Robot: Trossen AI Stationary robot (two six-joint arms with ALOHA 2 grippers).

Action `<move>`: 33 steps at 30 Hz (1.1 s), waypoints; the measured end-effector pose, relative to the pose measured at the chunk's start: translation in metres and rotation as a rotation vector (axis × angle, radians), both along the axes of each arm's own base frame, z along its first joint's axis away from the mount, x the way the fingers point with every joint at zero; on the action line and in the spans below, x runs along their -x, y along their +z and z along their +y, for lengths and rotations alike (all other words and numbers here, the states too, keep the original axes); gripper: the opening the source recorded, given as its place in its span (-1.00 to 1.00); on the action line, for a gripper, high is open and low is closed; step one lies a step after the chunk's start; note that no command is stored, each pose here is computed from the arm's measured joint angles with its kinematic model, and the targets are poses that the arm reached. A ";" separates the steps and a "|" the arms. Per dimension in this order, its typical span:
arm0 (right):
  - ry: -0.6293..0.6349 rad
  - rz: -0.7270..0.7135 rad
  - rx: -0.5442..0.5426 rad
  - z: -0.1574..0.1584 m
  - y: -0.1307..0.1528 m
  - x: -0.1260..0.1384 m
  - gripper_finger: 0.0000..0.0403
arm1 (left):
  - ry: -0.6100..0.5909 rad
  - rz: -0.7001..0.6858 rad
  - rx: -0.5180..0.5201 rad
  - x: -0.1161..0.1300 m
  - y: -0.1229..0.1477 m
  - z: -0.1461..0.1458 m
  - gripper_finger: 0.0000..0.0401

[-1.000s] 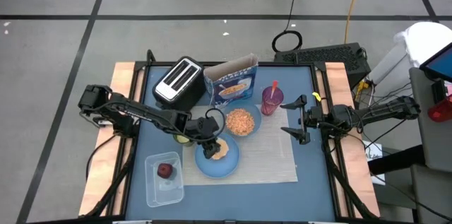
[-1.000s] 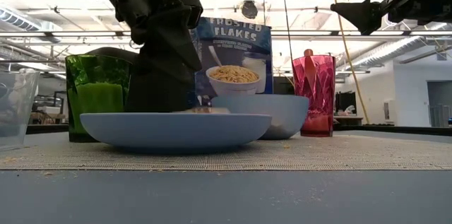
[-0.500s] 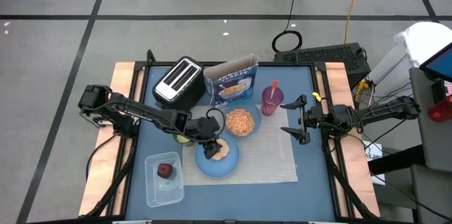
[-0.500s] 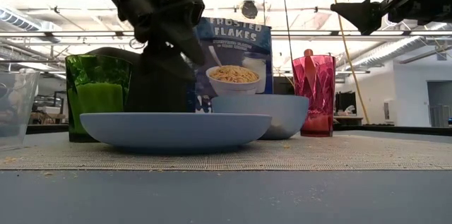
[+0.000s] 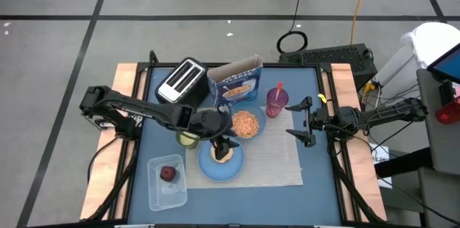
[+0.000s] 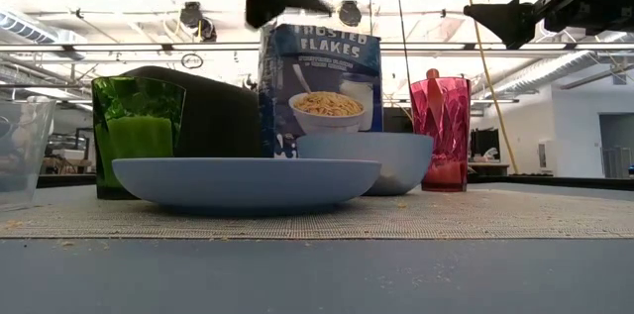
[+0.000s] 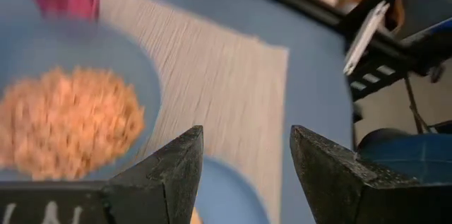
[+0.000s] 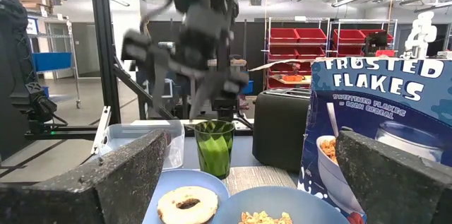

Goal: Arrange a breakfast setting
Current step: Put the apple on the top left of the gray placemat

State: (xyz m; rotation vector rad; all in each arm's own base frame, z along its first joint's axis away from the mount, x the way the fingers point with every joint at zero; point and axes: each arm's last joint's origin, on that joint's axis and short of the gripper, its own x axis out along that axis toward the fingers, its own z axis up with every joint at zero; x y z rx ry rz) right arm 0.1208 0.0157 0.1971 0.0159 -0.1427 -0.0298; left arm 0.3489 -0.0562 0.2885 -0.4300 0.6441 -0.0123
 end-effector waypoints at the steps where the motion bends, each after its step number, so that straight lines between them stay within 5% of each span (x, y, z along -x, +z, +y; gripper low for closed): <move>1: 0.000 0.000 0.000 0.000 0.000 0.000 0.97 | -0.004 -0.017 -0.011 -0.001 0.008 -0.001 0.09; 14: 0.000 0.000 0.000 0.000 0.000 0.000 0.97 | 0.070 0.090 -0.208 0.025 0.085 -0.031 0.09; 26: 0.000 0.001 0.000 0.000 0.000 0.000 0.97 | 0.130 0.566 -0.091 0.085 0.067 -0.074 0.09; 33: 0.000 0.001 0.000 0.000 0.000 0.000 0.97 | 0.261 0.792 0.001 0.116 0.062 -0.094 0.09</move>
